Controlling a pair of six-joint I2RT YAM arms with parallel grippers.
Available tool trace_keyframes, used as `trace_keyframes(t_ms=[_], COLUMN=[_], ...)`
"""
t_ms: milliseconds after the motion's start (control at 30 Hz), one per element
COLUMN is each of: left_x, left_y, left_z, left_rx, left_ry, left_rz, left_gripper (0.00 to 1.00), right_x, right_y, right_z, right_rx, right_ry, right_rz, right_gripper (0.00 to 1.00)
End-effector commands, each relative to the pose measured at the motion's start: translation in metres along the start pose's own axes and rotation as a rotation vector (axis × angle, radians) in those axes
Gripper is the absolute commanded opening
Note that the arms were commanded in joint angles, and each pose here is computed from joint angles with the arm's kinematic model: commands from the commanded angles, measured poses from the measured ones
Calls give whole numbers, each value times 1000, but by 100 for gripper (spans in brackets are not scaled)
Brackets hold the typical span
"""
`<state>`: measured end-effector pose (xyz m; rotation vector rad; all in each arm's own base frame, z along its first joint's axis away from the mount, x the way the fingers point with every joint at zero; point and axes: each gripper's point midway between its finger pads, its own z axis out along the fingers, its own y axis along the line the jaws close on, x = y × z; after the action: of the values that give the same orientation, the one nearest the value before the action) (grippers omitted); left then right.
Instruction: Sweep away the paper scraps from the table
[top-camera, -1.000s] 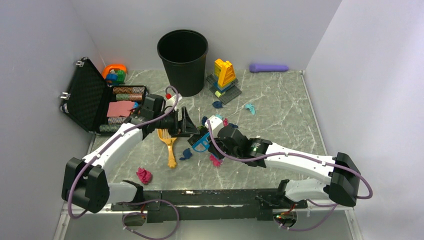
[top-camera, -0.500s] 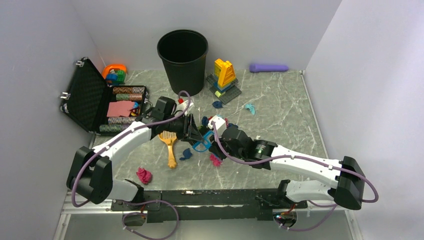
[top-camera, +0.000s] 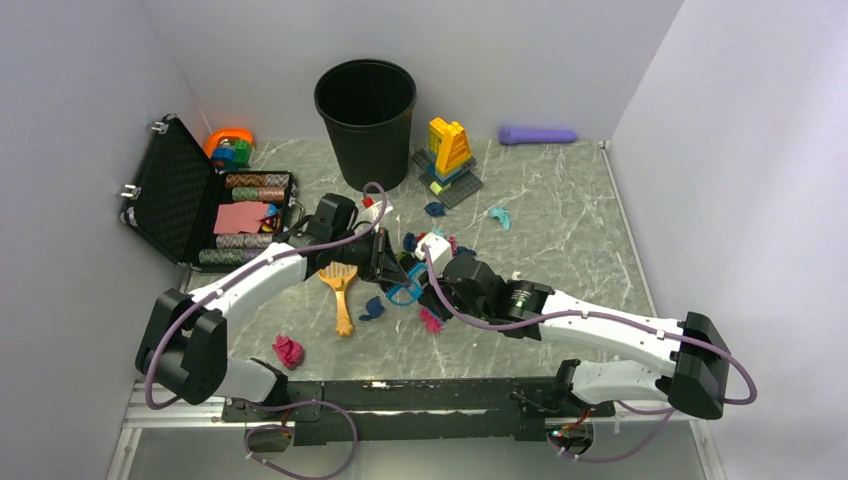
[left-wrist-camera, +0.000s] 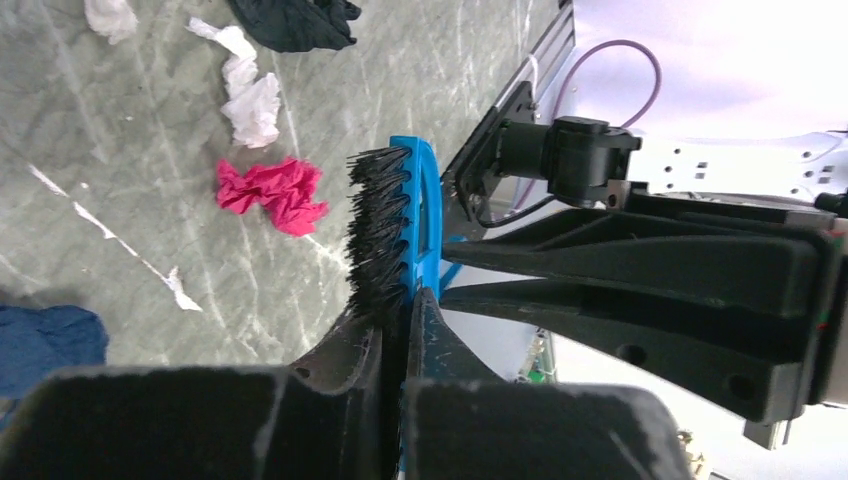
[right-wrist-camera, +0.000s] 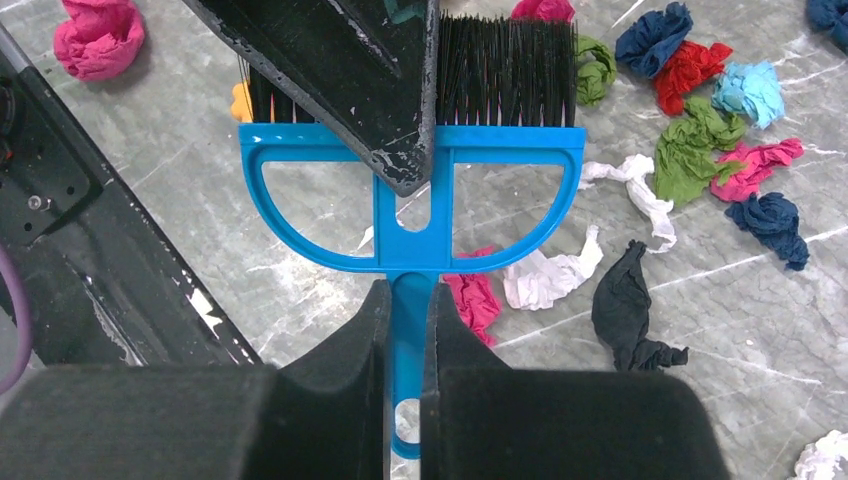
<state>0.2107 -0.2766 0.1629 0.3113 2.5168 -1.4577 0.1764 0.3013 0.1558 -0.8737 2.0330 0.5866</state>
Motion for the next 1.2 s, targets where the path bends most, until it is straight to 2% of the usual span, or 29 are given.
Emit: trace_keyframes(t_ms=[0, 67, 100, 167, 233, 433, 600, 767, 933, 1167], left_x=[-14, -19, -20, -25, -31, -46, -53, -57, -60, -65], left_y=[-15, -20, -21, -24, -27, -37, -57, -79, -93, -96], left_z=[-1, -3, -5, -12, -20, -55, -77, -92, -101, -102], left_rx=[45, 60, 65, 79, 96, 162, 231, 321, 418, 471], left_ry=[-45, -81, -100, -141, -184, -329, -462, -552, -615, -637], left_rz=[59, 85, 92, 110, 122, 183, 238, 266, 256, 241], left_gripper=[0, 0, 0, 0, 0, 0, 0, 0, 0, 0], right_x=[-21, -26, -28, -35, -43, -66, -98, -118, -133, -131], right_y=[3, 2, 0, -6, -12, -43, -46, -33, -23, -18], right_z=[-4, -7, -9, -13, -19, -38, -59, -70, -77, -72], right_rx=[-2, 6, 22, 35, 22, -112, -318, -476, -594, -639], right_ry=[-76, -97, -109, -138, -172, -303, -468, -566, -624, -609], right_rz=[16, 58, 85, 144, 219, 528, 675, 720, 721, 733], right_gripper=[23, 61, 73, 85, 91, 96, 96, 94, 87, 80])
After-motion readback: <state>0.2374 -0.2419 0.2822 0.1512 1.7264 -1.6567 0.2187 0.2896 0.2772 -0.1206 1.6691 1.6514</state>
